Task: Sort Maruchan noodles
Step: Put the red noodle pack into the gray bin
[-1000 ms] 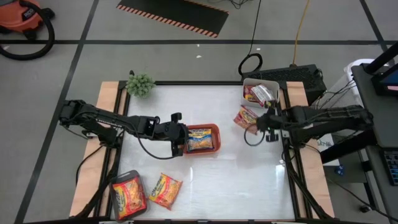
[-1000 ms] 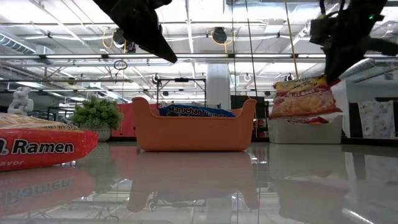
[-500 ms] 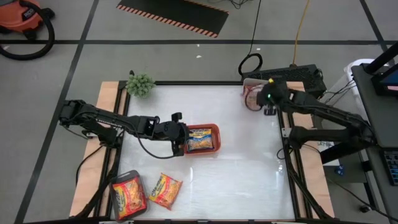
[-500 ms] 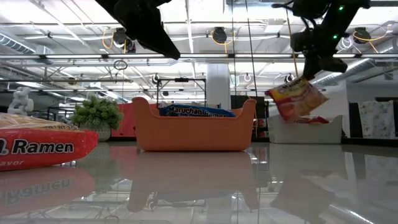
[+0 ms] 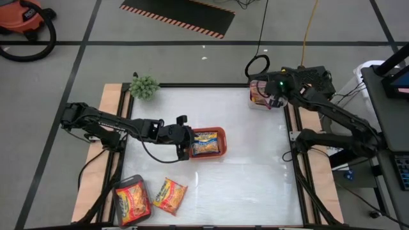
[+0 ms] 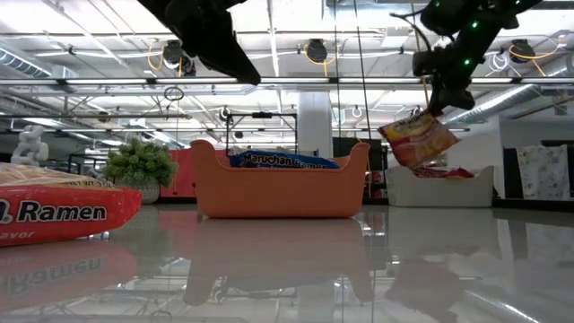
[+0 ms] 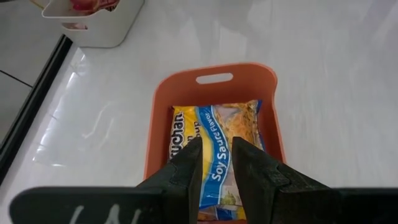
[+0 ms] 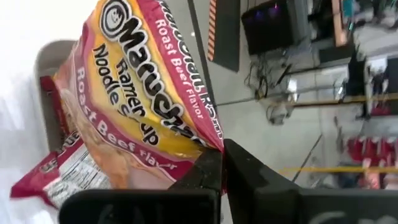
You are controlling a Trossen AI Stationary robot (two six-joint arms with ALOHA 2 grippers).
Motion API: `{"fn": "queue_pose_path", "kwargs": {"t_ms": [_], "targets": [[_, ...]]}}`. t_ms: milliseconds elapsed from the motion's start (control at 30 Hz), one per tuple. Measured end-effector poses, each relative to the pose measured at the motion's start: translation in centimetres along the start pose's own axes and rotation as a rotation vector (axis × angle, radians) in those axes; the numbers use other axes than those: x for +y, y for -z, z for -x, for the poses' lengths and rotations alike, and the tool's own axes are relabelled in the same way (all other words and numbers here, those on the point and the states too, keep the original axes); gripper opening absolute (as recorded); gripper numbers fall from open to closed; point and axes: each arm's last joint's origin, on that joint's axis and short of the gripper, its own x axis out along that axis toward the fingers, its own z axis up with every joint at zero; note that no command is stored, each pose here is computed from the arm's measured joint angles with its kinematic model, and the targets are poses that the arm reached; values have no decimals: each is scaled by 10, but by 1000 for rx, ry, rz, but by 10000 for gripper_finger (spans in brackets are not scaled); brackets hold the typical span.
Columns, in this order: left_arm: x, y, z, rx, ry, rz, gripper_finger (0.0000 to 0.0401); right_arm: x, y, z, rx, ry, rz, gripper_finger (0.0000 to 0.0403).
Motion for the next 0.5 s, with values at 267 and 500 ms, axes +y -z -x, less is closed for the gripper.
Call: {"fn": "queue_pose_path", "kwargs": {"t_ms": [267, 500], "targets": [[0, -3, 0, -34, 0, 9, 92, 6, -1, -38, 87, -122, -53, 0], [0, -2, 0, -16, 1, 3, 92, 7, 1, -57, 195, -83, -60, 0]]}}
